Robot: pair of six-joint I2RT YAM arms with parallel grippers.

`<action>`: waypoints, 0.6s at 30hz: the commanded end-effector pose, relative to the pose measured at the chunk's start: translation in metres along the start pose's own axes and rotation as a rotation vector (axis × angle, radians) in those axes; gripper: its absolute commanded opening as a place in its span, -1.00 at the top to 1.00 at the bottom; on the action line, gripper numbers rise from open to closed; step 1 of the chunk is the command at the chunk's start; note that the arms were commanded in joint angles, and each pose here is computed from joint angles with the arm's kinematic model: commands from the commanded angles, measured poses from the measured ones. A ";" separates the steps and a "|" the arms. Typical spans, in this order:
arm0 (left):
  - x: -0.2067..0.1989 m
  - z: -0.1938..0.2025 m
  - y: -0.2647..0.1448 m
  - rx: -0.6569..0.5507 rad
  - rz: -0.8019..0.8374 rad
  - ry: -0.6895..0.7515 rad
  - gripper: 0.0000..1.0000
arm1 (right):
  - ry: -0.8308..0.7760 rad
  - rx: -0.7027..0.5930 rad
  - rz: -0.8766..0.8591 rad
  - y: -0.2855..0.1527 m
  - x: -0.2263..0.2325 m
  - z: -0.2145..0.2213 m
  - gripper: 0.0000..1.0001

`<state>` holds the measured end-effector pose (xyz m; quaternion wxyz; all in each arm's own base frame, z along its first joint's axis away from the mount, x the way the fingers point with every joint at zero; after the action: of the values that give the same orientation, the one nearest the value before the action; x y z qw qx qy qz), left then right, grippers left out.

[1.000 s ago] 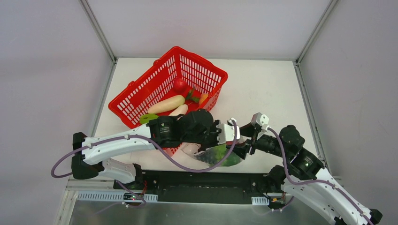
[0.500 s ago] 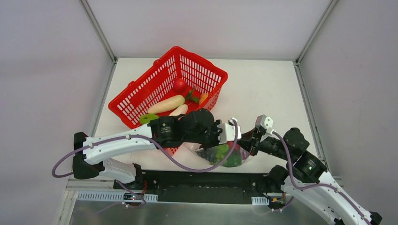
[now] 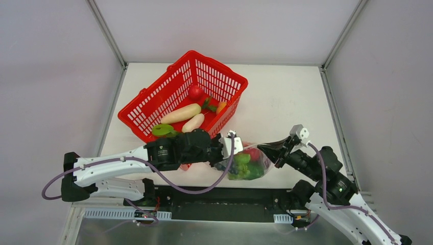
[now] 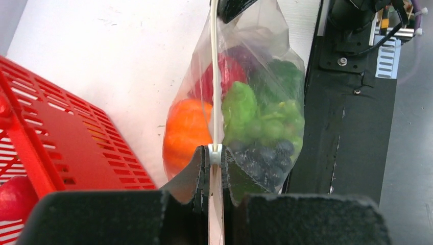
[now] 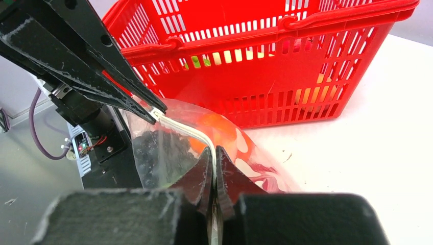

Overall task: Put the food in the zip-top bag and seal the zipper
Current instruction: Zip the zipper food storage bag at the center of the board.

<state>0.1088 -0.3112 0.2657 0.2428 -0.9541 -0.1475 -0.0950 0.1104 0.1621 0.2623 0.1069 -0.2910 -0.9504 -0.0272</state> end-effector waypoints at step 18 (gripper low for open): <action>0.012 -0.017 -0.027 0.018 -0.008 0.057 1.00 | -0.123 0.140 -0.185 0.002 0.025 -0.014 -0.34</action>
<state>0.1082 -0.2823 0.2571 0.2921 -0.9376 -0.1606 -0.0994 0.0999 0.1778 0.2737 0.0990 -0.2210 -0.9701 0.0149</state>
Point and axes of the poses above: each gripper's point midway between its finger pads, its own y axis out along the fingers, its own x axis along the line the jaws close on, z = x × y, the point moved 3 cm from there along -y, back along the fingers, and after that the axes turned 2 degrees about y, right-handed, at the moved point
